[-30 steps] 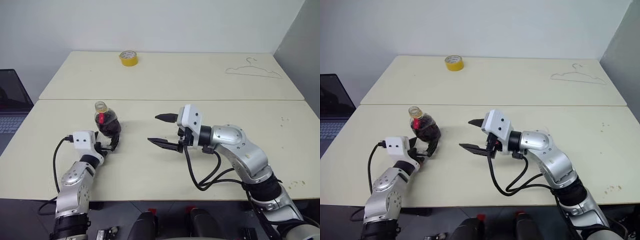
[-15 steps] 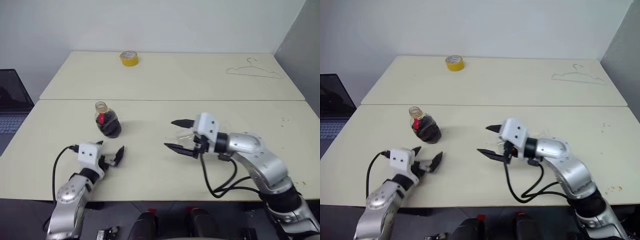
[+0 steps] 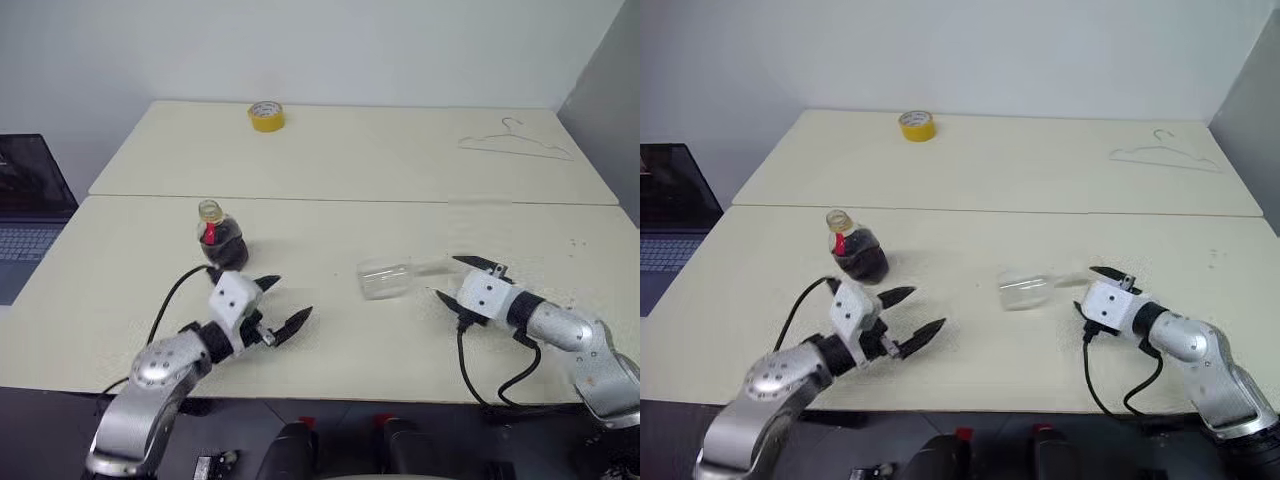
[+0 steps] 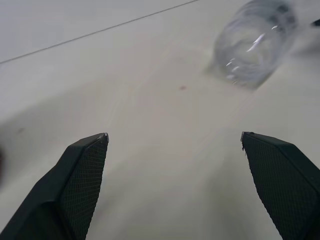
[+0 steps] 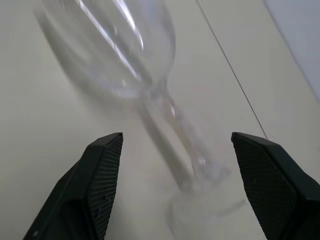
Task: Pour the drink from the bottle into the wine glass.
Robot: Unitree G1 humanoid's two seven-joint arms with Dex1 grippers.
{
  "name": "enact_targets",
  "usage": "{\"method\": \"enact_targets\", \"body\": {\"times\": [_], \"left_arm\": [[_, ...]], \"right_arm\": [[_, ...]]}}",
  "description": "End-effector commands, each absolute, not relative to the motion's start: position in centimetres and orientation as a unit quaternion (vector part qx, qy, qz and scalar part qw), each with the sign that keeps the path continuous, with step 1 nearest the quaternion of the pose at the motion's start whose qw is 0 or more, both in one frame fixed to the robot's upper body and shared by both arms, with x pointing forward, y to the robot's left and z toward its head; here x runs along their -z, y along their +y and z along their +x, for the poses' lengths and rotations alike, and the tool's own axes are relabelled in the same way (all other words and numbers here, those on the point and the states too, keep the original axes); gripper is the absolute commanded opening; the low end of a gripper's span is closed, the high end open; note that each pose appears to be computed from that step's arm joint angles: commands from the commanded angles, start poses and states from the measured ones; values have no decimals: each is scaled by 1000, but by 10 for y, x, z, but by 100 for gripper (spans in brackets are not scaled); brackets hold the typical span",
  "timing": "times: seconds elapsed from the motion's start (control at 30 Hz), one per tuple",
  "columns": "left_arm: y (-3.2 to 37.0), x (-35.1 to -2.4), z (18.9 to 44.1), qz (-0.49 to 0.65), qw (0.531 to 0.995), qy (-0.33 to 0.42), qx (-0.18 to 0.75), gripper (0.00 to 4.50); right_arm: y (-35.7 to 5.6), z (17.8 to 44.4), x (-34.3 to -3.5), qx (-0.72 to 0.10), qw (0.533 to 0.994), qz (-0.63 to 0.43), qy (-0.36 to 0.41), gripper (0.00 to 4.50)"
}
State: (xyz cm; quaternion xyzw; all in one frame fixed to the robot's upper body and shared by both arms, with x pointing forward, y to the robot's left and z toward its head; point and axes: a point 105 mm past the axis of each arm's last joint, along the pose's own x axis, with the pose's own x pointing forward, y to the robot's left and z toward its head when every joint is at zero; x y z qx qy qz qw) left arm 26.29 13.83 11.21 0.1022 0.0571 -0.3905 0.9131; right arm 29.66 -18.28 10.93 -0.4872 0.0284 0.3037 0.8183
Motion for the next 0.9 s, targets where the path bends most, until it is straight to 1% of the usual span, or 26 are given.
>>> {"method": "enact_targets", "body": {"times": [0.03,0.17,0.27,0.4,0.7,0.9], "left_arm": [[119,-127,256,104,880,55,460,449],[111,-134,255,127,854,60,500,449],[110,-139,261,130,855,54,500,449],[108,-141,263,132,854,51,500,449],[107,-134,263,127,852,55,505,449],[107,-129,263,119,851,60,508,449]], "right_arm": [[-181,304,-119,-265,782,-563,-30,371],[-176,314,-123,-222,767,-599,-64,371],[-166,317,-127,-208,762,-607,-91,371],[-158,320,-127,-199,753,-619,-106,371],[-163,328,-105,-211,714,-663,-81,371],[-157,338,-101,-196,712,-668,-93,371]]}}
